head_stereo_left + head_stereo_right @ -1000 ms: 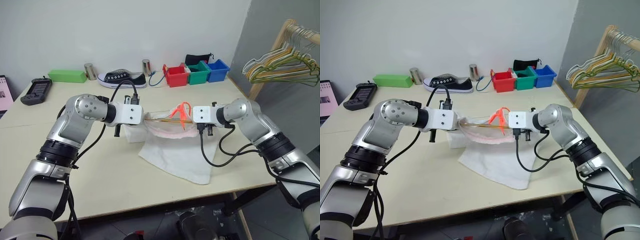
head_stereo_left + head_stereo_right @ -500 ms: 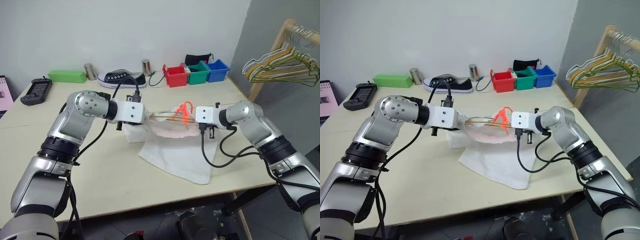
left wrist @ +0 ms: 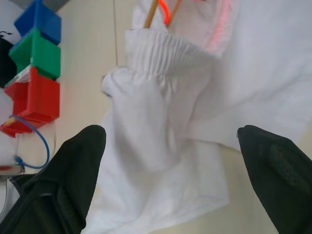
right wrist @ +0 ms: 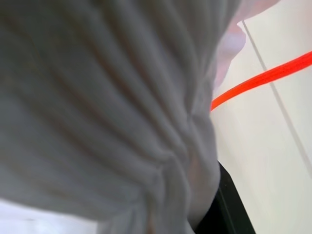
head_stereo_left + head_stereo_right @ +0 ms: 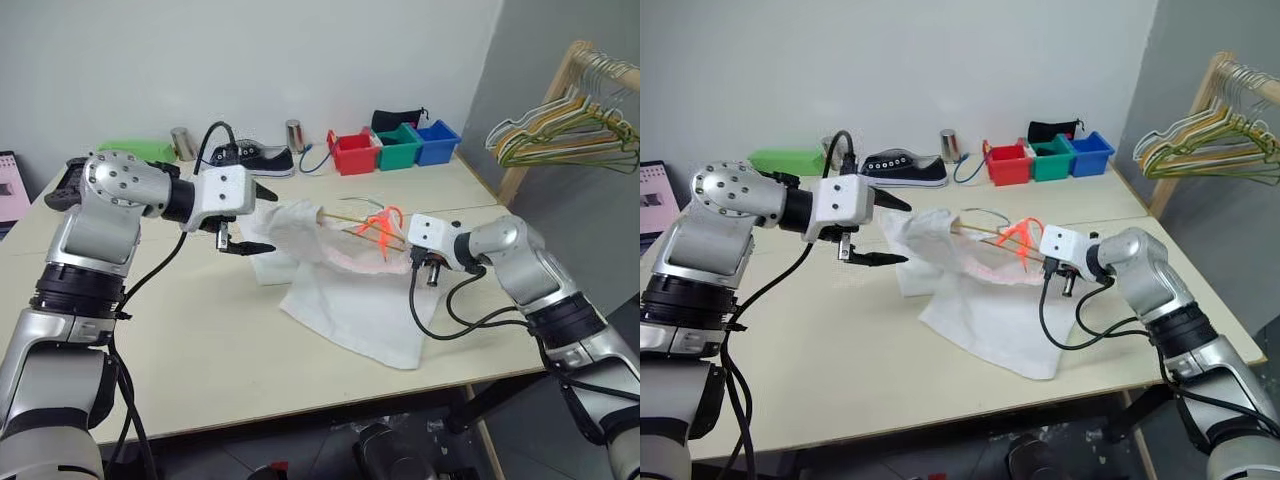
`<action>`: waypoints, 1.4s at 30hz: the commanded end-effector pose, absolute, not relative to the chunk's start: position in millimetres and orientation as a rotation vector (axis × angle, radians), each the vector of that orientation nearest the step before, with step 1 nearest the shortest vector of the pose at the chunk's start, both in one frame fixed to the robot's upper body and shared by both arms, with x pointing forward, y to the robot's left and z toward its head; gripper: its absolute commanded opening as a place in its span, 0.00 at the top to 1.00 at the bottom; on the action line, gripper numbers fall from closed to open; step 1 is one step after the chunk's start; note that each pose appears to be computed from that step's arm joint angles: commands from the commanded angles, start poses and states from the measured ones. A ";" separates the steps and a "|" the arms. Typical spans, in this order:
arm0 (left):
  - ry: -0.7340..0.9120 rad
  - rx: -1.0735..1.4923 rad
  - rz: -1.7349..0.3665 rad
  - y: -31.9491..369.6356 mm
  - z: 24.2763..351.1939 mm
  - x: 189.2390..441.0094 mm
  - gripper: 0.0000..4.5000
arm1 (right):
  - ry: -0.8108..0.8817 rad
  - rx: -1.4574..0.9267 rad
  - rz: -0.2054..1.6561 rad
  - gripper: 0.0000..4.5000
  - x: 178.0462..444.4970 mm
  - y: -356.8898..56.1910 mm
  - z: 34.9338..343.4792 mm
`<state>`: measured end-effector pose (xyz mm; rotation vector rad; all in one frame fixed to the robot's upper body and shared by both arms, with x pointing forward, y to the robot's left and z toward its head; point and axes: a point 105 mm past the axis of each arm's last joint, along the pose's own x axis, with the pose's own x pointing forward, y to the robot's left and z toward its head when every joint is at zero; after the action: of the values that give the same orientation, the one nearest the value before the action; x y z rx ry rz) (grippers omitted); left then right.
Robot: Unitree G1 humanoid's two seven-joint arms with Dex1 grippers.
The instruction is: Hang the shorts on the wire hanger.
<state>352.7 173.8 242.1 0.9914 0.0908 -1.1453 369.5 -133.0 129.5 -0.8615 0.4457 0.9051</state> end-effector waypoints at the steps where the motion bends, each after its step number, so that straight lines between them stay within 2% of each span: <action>1: -0.024 0.924 -1.113 166.5 268.4 350.5 0.01 | 0.422 -0.667 0.828 1.00 361.5 -136.3 139.0; 6: -0.135 0.735 -1.157 128.1 264.4 345.8 0.01 | 0.480 -0.334 0.604 1.00 354.2 -152.5 136.4; 10: -0.216 0.582 -1.206 82.5 253.7 339.9 0.01 | 0.539 -0.137 0.394 1.00 330.4 -175.2 126.0; 14: -0.309 0.440 -1.217 43.0 260.4 338.8 0.01 | 0.565 0.014 0.163 1.00 318.0 -200.0 123.2; 17: -0.377 0.335 -1.210 12.7 271.0 341.1 0.01 | 0.536 0.014 -0.037 1.00 315.2 -229.6 130.2; 25: -0.434 0.255 -1.218 -31.1 278.4 344.8 0.01 | 0.417 -0.024 -0.375 1.00 320.3 -273.1 159.1; 34: -0.469 0.224 -1.253 -51.7 285.1 335.6 0.01 | 0.267 0.060 -0.525 1.00 344.9 -305.6 207.9; 42: -0.468 0.238 -1.230 -49.7 283.5 334.6 0.01 | 0.326 0.318 -0.536 1.00 359.4 -326.8 206.6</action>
<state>339.4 -50.8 272.9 0.2126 -0.4168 -1.2475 355.7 -325.2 189.1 0.2560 0.3822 -0.5472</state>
